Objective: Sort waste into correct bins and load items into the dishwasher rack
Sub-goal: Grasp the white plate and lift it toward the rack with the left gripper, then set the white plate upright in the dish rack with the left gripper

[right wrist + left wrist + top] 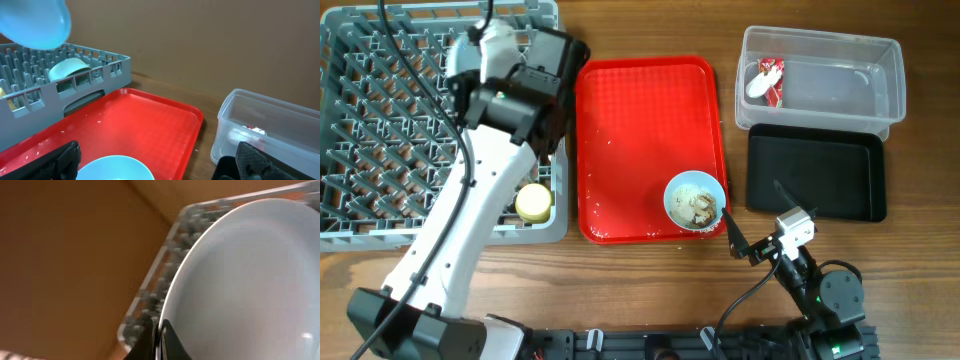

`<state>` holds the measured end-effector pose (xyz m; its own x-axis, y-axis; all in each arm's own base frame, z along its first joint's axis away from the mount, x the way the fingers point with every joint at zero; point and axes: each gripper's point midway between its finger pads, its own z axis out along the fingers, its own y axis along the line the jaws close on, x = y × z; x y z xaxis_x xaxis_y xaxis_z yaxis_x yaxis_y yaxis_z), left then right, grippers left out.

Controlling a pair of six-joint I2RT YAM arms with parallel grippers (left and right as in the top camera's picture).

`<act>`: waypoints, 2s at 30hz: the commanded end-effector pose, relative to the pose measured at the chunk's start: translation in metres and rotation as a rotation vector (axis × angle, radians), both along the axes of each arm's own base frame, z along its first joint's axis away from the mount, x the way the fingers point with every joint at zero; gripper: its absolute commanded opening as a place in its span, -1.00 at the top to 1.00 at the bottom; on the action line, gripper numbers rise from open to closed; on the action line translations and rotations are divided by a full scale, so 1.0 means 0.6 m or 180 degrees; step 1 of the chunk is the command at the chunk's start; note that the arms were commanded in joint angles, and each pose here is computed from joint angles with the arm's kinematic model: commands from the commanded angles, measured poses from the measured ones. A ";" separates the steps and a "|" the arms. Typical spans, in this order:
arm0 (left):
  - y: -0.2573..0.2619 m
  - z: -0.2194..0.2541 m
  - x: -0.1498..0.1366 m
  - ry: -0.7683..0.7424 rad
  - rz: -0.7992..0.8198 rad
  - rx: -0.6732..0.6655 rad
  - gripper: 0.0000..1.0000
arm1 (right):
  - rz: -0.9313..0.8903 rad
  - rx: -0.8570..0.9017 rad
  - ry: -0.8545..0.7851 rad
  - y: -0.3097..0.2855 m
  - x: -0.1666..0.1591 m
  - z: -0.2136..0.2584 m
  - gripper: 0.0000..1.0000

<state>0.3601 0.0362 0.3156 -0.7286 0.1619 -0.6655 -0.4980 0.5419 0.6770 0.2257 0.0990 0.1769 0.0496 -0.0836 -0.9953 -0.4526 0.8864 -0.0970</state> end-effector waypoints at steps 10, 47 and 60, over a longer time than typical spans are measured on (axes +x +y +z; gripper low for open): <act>0.082 -0.069 0.069 0.0756 0.0259 0.0432 0.92 | 0.0031 -0.0015 -0.0049 0.001 -0.002 0.004 -1.00; -0.062 0.167 -0.327 -0.1486 -0.1752 -0.3038 -1.00 | 0.0378 0.1145 0.0513 0.026 -0.016 0.017 -1.00; -0.148 0.009 -0.181 0.0143 -0.1359 -0.3488 -1.00 | 0.0333 0.0580 0.3317 0.063 -0.045 0.155 -0.99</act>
